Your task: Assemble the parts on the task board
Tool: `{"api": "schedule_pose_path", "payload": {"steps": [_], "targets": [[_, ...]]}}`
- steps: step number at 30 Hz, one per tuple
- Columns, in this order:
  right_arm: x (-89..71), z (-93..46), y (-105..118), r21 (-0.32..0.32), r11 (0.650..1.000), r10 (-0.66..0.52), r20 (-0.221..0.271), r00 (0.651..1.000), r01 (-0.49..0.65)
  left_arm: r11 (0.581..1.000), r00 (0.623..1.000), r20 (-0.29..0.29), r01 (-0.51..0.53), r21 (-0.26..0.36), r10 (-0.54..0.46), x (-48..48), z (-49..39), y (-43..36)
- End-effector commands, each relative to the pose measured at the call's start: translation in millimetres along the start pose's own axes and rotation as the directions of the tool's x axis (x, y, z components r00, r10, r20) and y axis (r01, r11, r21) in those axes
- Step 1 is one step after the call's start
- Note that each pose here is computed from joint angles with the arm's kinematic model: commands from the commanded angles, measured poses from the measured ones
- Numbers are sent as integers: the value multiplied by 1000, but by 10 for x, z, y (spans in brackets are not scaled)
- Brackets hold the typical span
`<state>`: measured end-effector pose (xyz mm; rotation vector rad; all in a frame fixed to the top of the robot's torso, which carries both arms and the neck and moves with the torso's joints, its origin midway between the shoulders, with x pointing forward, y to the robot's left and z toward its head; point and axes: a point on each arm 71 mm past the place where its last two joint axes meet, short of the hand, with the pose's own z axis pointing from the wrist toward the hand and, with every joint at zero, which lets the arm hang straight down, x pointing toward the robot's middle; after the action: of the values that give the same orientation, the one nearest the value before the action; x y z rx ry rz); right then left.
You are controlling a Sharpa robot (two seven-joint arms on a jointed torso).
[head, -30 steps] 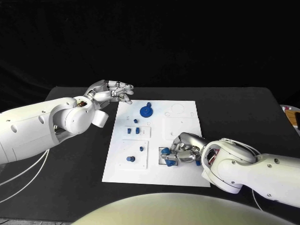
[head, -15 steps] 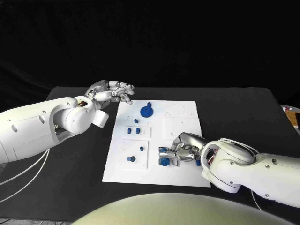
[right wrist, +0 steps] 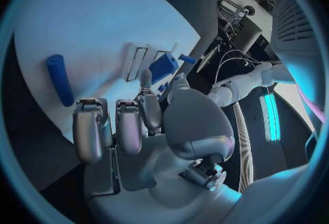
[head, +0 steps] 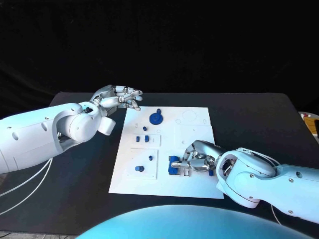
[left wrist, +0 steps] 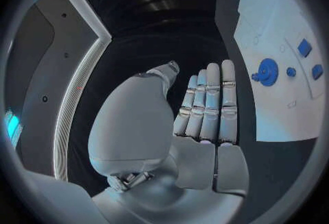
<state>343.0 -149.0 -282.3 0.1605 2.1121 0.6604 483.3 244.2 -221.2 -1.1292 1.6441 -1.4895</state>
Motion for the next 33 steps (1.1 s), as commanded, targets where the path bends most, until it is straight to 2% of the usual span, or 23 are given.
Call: {"api": "schedule_pose_path", "payload": {"steps": [1, 9, 24, 33], "targets": [[-12, -47, 26, -49, 999, 2, 5, 1000, -2, 1000, 1000, -18, 6, 4, -6, 20, 0, -9], [6, -59, 45, -64, 998, 0, -21, 1000, -2, 1000, 1000, -18, 6, 3, -6, 19, 0, -7], [39, 52, 50, -35, 999, -23, -40, 999, 21, 1000, 1000, -22, 7, 0, -7, 27, 6, -4], [11, 56, -1, -18, 999, -32, -18, 999, 31, 1000, 1000, -21, 6, -2, -7, 21, 3, -3]]}}
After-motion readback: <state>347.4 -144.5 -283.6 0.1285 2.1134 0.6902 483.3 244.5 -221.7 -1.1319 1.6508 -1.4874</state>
